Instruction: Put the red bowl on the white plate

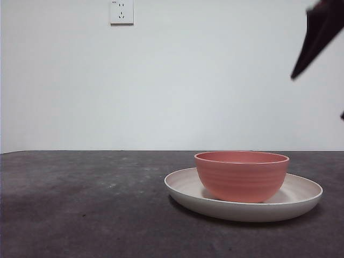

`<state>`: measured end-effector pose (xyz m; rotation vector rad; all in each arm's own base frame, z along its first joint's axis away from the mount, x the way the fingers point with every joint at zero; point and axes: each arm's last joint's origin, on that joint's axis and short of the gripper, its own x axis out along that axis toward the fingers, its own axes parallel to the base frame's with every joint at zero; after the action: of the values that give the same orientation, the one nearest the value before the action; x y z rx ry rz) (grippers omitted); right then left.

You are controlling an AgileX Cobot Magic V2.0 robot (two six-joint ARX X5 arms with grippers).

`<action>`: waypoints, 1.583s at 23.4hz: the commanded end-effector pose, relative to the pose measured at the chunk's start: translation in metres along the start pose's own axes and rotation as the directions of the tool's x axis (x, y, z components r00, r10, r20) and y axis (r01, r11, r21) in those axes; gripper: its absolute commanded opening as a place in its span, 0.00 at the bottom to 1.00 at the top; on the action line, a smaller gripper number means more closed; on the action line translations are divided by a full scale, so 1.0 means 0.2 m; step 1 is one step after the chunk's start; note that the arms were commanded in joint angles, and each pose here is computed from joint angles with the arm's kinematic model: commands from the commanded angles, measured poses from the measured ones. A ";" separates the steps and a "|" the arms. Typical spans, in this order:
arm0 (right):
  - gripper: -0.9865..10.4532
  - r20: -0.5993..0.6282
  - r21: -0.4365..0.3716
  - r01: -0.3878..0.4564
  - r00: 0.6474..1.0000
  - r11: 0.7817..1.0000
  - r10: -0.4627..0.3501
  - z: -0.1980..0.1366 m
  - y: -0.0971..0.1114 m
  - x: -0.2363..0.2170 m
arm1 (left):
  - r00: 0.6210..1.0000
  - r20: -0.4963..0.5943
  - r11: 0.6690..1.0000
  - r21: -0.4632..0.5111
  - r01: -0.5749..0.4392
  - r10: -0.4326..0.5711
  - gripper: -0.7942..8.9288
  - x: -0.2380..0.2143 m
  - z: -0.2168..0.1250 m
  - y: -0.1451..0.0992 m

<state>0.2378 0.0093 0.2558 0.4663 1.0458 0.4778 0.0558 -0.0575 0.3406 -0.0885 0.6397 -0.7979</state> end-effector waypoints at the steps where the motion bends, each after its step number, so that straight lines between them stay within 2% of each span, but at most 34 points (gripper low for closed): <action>1: 0.50 -0.026 -0.008 0.008 1.000 1.000 -0.008 0.05 -0.08 0.07 | 1.000 0.009 1.000 0.006 0.009 -0.009 0.69 0.00 0.01 -0.01; 4: 0.50 -0.073 0.001 0.008 0.997 1.000 -0.008 0.07 -0.15 0.16 | 1.000 0.009 1.000 0.006 0.009 -0.009 0.69 0.00 0.01 -0.01; 9: 0.49 -0.142 0.007 -0.043 0.989 0.999 0.044 0.08 -0.24 0.32 | 1.000 0.009 1.000 0.006 0.009 -0.009 0.69 0.00 0.01 -0.01; 11: 0.43 -0.157 0.008 -0.064 0.986 0.998 0.064 0.09 -0.27 0.39 | 1.000 0.009 1.000 0.006 0.009 -0.009 0.69 0.00 0.01 -0.01; 15: 0.39 -0.185 0.010 -0.093 0.978 0.996 0.094 0.08 -0.30 0.48 | 1.000 0.010 1.000 0.006 0.009 -0.009 0.69 0.00 0.01 -0.01; 21: 0.28 -0.237 0.006 -0.091 0.967 0.996 0.090 0.06 -0.29 0.57 | 1.000 0.010 1.000 0.006 0.009 -0.009 0.69 0.00 0.01 -0.01; 24: 0.12 -0.243 -0.010 -0.033 0.970 0.999 0.030 0.05 -0.29 0.58 | 1.000 0.009 1.000 0.006 0.009 -0.009 0.69 0.00 0.01 -0.01; 25: 0.10 -0.246 -0.010 -0.025 0.969 1.000 0.021 0.05 -0.29 0.58 | 1.000 0.010 1.000 0.006 0.009 -0.009 0.69 0.00 0.01 -0.01; 33: 0.10 -0.240 0.021 -0.015 0.971 1.000 0.019 0.08 -0.27 0.57 | 1.000 0.010 1.000 0.006 0.009 -0.009 0.69 0.00 0.01 -0.01; 37: 0.10 -0.238 -0.003 -0.027 0.971 1.000 0.025 0.18 -0.19 0.54 | 1.000 0.010 1.000 0.006 0.009 -0.009 0.69 0.00 0.01 -0.01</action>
<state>0.3154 0.0339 0.1743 0.4175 1.2746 0.5583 0.0558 -0.0574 0.3406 -0.0885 0.6400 -0.7974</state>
